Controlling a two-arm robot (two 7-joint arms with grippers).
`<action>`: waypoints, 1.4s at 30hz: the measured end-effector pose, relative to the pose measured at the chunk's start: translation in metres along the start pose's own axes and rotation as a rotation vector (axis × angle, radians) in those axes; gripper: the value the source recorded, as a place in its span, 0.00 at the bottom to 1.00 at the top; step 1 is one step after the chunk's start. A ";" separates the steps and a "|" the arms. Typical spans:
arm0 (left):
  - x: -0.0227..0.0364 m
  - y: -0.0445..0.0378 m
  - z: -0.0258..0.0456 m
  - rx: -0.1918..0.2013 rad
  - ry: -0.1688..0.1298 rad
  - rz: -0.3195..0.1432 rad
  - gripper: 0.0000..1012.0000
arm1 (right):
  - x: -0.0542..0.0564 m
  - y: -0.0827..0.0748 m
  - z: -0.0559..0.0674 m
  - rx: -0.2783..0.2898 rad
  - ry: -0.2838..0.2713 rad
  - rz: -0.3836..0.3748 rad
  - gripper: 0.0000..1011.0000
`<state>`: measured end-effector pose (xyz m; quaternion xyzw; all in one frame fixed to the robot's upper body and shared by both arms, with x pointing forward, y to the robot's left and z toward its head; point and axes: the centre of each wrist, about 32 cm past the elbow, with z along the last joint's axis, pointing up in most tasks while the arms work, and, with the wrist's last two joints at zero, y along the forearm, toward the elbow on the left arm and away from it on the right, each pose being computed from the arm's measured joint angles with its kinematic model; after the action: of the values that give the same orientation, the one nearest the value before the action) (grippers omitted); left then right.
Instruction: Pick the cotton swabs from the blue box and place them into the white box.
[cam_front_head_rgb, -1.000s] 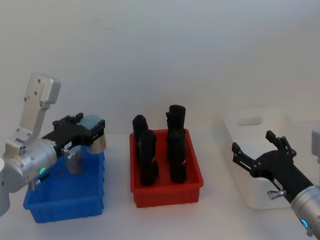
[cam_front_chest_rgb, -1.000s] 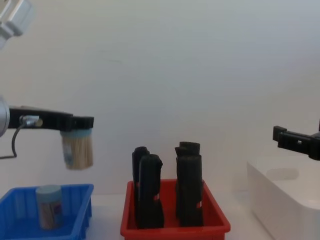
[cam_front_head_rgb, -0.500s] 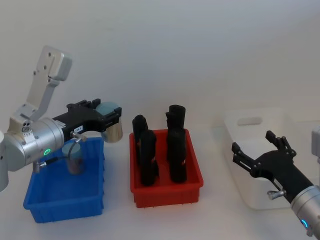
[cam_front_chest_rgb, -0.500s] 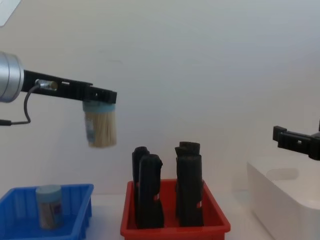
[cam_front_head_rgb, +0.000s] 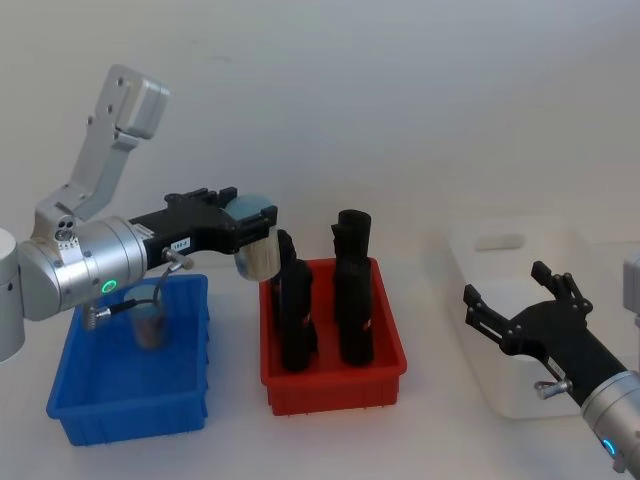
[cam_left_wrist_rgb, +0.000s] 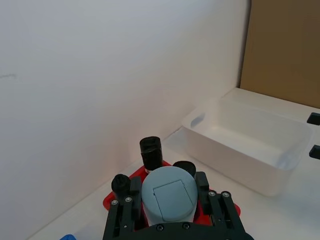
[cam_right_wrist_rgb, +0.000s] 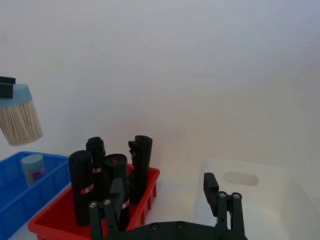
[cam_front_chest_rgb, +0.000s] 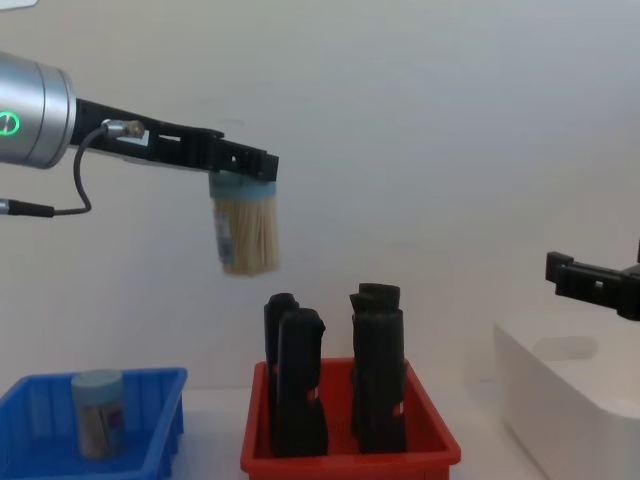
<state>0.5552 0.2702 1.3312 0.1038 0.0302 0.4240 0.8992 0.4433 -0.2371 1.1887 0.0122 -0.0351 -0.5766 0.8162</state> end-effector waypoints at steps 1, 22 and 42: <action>-0.0002 -0.0001 0.0006 0.000 0.000 -0.004 0.64 | 0.000 0.000 0.000 0.000 0.000 0.000 0.99; -0.0023 -0.0016 0.0083 0.000 0.004 -0.049 0.65 | 0.001 0.002 0.004 0.024 -0.007 0.083 0.99; -0.0029 -0.0019 0.0097 0.000 0.004 -0.057 0.64 | -0.011 0.024 0.021 0.082 -0.023 0.352 0.99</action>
<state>0.5562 0.2652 1.3402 0.1020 0.0351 0.3983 0.9109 0.4605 -0.2179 1.2111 0.0323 -0.0695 -0.4228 0.9030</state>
